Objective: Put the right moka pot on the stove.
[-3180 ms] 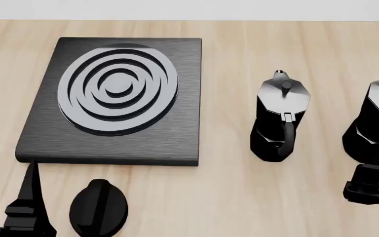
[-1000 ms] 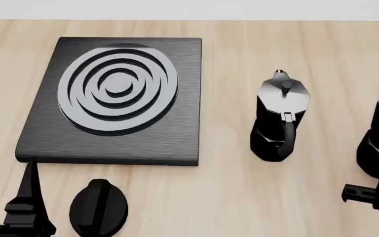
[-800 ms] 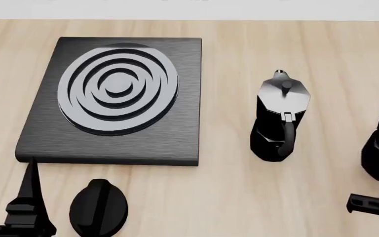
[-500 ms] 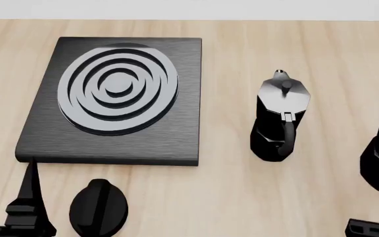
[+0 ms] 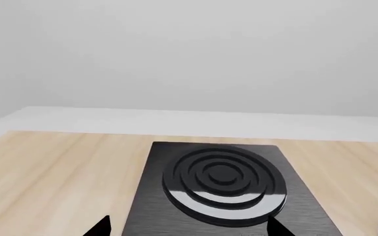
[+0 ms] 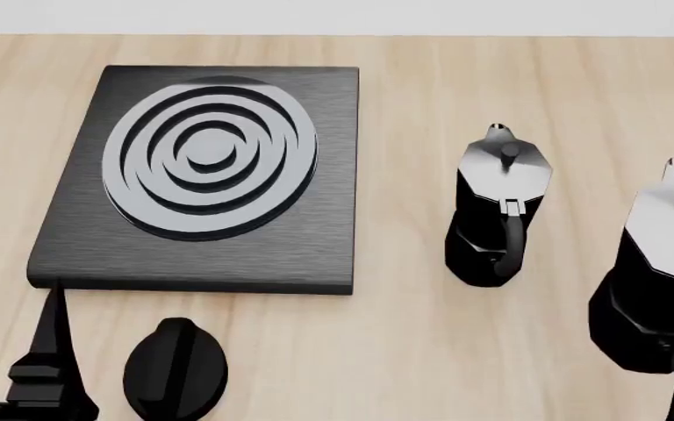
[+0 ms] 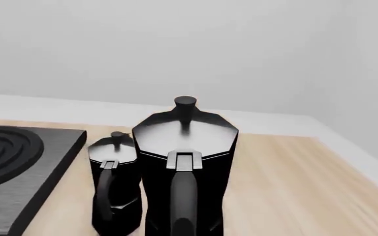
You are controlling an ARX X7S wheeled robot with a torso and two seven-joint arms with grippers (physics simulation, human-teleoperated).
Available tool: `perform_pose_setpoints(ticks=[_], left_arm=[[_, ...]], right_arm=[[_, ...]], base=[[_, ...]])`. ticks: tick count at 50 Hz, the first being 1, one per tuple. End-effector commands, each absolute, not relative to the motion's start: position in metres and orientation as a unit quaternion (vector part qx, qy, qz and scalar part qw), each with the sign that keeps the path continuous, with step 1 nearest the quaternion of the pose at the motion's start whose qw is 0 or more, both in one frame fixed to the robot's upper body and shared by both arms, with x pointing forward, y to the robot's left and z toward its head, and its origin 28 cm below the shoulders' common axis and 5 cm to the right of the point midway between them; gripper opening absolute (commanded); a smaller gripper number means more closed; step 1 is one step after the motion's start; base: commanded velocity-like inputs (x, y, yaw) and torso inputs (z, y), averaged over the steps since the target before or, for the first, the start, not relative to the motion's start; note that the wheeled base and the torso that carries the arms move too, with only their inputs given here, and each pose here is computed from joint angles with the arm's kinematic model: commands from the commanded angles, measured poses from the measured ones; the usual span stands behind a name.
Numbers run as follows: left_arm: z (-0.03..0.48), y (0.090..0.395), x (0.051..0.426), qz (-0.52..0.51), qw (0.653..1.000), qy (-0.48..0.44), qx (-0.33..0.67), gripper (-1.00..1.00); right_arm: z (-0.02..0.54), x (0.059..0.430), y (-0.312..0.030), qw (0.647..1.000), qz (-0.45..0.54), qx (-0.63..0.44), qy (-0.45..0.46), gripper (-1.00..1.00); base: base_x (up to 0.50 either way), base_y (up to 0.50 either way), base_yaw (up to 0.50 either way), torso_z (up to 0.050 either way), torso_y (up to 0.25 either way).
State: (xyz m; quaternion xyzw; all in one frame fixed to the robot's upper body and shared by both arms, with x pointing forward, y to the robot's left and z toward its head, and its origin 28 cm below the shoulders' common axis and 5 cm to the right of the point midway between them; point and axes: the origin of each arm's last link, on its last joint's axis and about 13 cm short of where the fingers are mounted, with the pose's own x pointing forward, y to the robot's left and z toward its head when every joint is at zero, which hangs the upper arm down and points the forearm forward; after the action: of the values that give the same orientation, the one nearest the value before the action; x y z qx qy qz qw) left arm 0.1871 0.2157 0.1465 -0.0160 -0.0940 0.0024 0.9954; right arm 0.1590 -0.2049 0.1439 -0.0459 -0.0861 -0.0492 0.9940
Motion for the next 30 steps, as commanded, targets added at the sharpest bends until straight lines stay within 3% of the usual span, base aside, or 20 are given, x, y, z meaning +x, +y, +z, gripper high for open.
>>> perform_pose_setpoints(ticks=[1,30], left_arm=[[0.146,0.216,0.188,0.002,0.995,-0.094,-0.016,1.0],[0.147,0.216,0.187,0.004,0.995,-0.094,-0.017,1.0]], right_arm=[[0.147,0.15,-0.195,0.992,-0.027,-0.058,-0.108,-1.0],[0.153,0.14,-0.157,0.986,0.086,-0.067,-0.125,-1.0]], base=[[0.0,0.0,0.0,0.0,0.0],[0.0,0.0,0.0,0.0,0.001]])
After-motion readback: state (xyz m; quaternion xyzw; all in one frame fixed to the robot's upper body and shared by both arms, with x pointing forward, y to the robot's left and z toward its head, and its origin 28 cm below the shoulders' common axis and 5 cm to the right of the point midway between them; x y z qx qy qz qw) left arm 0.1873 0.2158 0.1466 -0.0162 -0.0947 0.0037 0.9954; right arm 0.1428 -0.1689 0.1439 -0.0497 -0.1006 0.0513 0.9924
